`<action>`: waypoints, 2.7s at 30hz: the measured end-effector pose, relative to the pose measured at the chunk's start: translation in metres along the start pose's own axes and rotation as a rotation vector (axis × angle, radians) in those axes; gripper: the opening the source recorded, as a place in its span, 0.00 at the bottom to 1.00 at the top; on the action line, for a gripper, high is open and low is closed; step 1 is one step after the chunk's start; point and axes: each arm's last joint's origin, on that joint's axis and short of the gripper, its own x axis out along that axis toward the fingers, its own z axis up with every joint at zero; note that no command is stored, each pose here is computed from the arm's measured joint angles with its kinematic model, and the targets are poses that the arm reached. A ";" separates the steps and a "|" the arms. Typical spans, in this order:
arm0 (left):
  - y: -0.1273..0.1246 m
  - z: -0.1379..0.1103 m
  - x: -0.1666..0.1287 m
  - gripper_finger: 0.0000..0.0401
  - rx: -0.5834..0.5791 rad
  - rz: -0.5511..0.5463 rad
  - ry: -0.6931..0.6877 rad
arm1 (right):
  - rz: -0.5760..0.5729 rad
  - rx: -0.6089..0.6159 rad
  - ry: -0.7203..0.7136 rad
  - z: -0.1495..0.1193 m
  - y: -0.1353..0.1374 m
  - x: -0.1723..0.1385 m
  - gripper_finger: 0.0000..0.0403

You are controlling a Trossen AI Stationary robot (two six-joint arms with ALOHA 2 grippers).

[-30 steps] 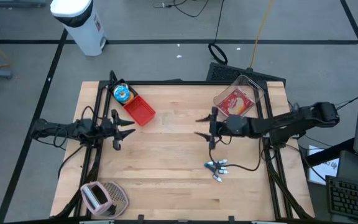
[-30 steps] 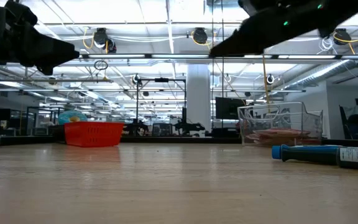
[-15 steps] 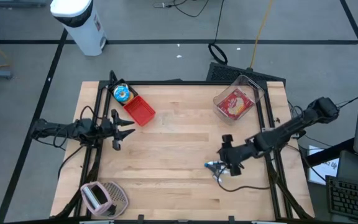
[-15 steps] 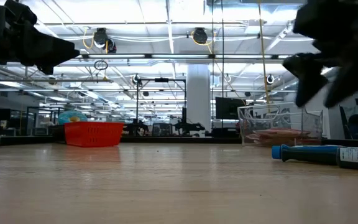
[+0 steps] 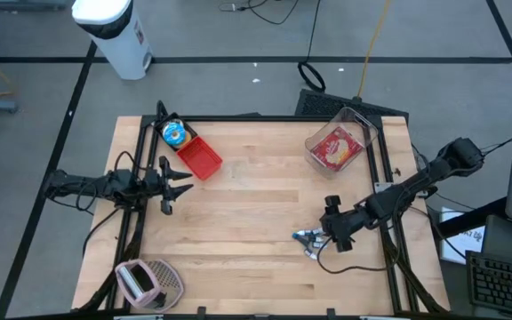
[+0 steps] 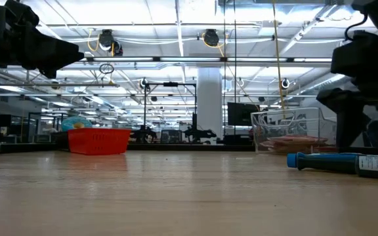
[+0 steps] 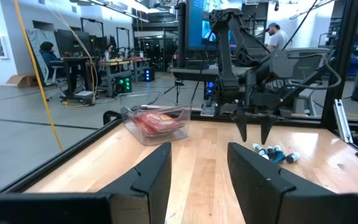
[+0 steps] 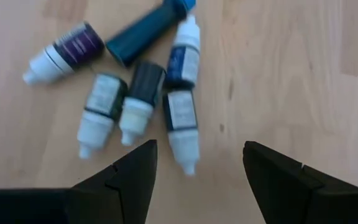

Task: Pick & Place Food Item
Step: Put the top green food coloring bottle into the red bin

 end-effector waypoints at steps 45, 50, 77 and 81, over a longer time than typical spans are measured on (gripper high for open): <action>-0.002 0.007 0.000 0.39 -0.011 -0.082 -0.065 | -0.231 -0.077 -0.521 0.042 -0.036 -0.015 0.11; -0.003 0.009 -0.001 0.39 -0.098 -0.109 -0.086 | -0.233 -0.115 -0.662 0.057 -0.060 -0.014 0.12; -0.011 -0.004 0.075 0.73 -0.560 0.232 0.177 | -0.524 -0.462 -0.510 0.146 -0.112 0.048 0.12; -0.019 0.001 0.107 0.79 -0.502 0.238 0.239 | -0.530 -0.465 -0.505 0.147 -0.112 0.050 0.12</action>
